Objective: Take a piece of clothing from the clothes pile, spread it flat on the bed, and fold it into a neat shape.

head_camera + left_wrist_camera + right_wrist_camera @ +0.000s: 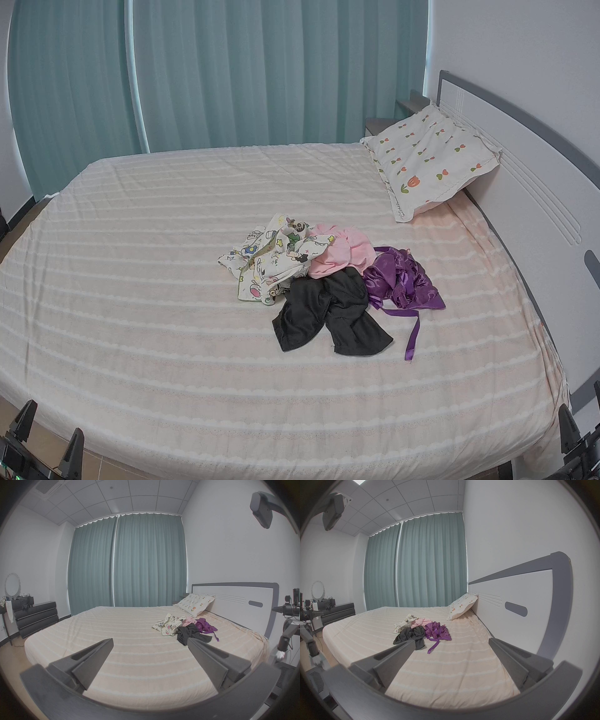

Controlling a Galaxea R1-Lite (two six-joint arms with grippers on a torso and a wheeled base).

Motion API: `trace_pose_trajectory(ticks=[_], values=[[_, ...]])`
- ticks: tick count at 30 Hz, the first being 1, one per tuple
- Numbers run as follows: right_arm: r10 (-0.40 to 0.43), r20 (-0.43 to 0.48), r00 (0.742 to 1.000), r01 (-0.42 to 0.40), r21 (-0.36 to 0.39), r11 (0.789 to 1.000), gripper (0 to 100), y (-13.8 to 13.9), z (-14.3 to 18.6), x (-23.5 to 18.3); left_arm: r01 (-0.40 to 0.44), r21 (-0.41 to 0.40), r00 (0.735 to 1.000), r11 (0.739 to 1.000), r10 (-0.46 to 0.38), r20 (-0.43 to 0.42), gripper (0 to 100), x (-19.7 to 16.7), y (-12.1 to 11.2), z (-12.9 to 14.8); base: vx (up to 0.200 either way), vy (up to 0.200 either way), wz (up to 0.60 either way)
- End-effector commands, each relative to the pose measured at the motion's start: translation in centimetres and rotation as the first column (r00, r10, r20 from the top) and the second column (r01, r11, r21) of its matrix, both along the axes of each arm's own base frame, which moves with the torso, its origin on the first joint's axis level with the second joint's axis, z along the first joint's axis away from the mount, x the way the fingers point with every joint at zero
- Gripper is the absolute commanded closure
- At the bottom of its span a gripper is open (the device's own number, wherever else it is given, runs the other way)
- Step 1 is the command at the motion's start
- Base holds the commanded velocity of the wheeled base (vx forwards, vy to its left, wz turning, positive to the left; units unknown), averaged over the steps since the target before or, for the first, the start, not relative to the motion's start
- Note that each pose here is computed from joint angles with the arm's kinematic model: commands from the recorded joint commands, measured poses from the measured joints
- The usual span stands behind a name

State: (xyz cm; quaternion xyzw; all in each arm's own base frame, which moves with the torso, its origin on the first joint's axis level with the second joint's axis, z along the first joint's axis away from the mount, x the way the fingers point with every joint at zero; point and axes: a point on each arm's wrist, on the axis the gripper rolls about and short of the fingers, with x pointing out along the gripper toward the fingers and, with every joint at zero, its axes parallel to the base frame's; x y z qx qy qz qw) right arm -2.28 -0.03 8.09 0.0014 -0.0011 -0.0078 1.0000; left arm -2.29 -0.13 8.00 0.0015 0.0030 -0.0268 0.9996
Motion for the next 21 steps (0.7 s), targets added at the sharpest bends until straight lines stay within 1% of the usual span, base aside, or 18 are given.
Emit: trace_pose_trajectory(ticks=[1, 5, 8, 9, 10, 12, 13, 14, 15, 16, 17, 18, 20, 21], values=[[0.008, -0.004, 1.0, -0.008, -0.006, 1.0, 0, 0.0, -0.5, 0.0, 0.0, 0.0, 1.0, 1.0, 0.0, 0.002, 0, 0.0, 0.0, -0.4, 0.0, 0.0, 0.0], [0.012, -0.002, 1.0, -0.012, -0.007, 1.0, 0, 0.0, -0.5, 0.0, 0.0, 0.0, 1.0, 1.0, 0.0, 0.002, 0, 0.0, 0.0, -0.4, 0.0, 0.0, 0.0], [0.031, 0.025, 0.999, -0.031, -0.003, 1.0, 0, 0.0, 0.2, -0.2, 0.0, 0.0, 1.0, 1.0, 0.0, 0.002, 0, 0.0, 0.0, -0.4, 0.0, 0.0, 0.0], [0.094, 0.093, 0.991, -0.095, 0.014, 0.995, 0, 0.1, 4.6, -0.8, 0.0, 0.0, 1.0, 1.0, 0.0, 0.002, 0, 0.0, 0.0, -0.4, 0.0, 0.0, 0.0], [0.116, 0.093, 0.989, -0.121, 0.039, 0.992, 0, 0.1, 6.5, -0.8, 0.0, 0.0, 1.0, 1.0, 0.0, 0.002, 0, 0.0, 0.0, -0.4, 0.0, 0.0, 0.0], [0.15, 0.008, 0.989, -0.15, 0.065, 0.986, 0, 0.2, 6.8, 0.2, 0.0, 0.0, 1.0, 1.0, 0.0, 0.002, 0, 0.0, 0.0, -0.4, 0.0, 0.0, 0.0], [0.185, -0.045, 0.982, -0.181, 0.07, 0.981, 0, 0.3, 6.6, 0.6, 0.0, 0.0, 1.0, 1.0, 0.0, 0.002, 0, 0.0, 0.0, -0.4, 0.0, 0.0, 0.0], [0.227, -0.101, 0.969, -0.219, 0.081, 0.972, 0, 0.3, 6.3, 1.3, 0.0, 0.0, 1.0, 1.0, 0.0, 0.002, 0, 0.0, 0.0, -0.4, 0.0, 0.0, 0.0], [0.273, -0.175, 0.946, -0.258, 0.105, 0.96, 0, 0.5, 5.9, 2.2, 0.0, 0.0, 1.0, 1.0, 0.0, 0.002, 0, 0.0, 0.0, -0.4, 0.0, 0.0, 0.0], [0.298, -0.211, 0.931, -0.278, 0.118, 0.953, 0, 0.6, 5.7, 2.7, 0.0, 0.0, 1.0, 1.0, 0.0, 0.002, 0, 0.0, 0.0, -0.4, 0.0, 0.0, 0.0], [0.337, -0.283, 0.898, -0.305, 0.152, 0.94, 0, 0.7, 5.5, 3.8, 0.0, 0.0, 1.0, 1.0, 0.0, 0.002, 0, 0.0, 0.0, -0.4, 0.0, 0.0, 0.0], [0.353, -0.312, 0.882, -0.311, 0.179, 0.933, 0, 0.8, 5.5, 4.4, 0.0, 0.0, 1.0, 1.0, 0.0, 0.002, 0, 0.0, 0.0, -0.4, 0.0, 0.0, 0.0], [0.405, -0.377, 0.833, -0.316, 0.276, 0.908, 0, 1.1, 5.7, 6.7, 0.0, 0.0, 1.0, 1.0, 0.0, 0.002, 0, 0.0, 0.0, -0.4, 0.0, 0.0, 0.0], [0.422, -0.394, 0.816, -0.316, 0.306, 0.898, 0, 1.2, 5.9, 7.7, 0.0, 0.0, 1.0, 1.0, 0.0, 0.002, 0, 0.0, 0.0, -0.4, 0.0, 0.0, 0.0]])
